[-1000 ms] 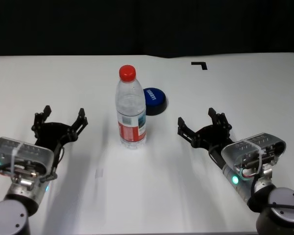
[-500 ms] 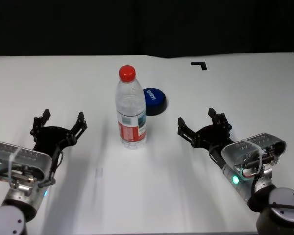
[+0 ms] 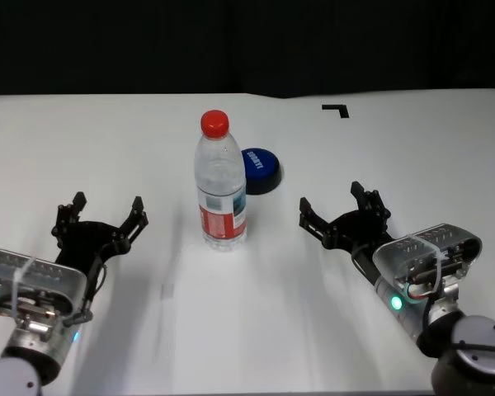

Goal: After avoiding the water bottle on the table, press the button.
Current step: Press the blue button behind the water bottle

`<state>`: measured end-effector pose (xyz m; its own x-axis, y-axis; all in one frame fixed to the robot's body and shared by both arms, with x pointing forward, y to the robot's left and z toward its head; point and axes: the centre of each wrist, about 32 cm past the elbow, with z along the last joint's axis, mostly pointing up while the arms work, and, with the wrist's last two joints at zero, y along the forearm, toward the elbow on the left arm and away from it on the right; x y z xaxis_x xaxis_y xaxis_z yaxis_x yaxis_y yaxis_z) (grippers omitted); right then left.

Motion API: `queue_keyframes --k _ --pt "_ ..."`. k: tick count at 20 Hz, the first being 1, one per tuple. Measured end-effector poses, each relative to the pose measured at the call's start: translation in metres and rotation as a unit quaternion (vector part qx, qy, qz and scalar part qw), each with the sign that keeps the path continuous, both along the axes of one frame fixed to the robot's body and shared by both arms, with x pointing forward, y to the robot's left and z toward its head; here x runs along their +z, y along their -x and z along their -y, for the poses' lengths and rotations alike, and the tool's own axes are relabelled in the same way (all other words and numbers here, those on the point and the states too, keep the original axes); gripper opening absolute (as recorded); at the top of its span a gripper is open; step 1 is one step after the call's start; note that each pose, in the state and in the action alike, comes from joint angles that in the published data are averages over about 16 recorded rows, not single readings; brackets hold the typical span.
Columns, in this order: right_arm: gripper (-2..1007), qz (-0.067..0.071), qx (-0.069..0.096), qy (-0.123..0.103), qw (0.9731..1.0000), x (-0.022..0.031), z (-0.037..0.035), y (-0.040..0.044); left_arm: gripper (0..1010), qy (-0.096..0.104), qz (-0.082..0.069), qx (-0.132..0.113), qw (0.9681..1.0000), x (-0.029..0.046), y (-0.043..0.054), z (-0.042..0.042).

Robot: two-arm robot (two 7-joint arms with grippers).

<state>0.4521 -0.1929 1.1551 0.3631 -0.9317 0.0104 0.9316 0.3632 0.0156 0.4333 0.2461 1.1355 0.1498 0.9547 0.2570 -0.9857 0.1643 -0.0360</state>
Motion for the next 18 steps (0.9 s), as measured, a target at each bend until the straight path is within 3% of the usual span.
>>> queue_keyframes --k 18 --pt "1003 0.0 0.0 0.0 1.0 0.0 0.0 0.0 1003 0.0 -0.006 -0.003 1.0 -0.0009 0.0061 0.0033"
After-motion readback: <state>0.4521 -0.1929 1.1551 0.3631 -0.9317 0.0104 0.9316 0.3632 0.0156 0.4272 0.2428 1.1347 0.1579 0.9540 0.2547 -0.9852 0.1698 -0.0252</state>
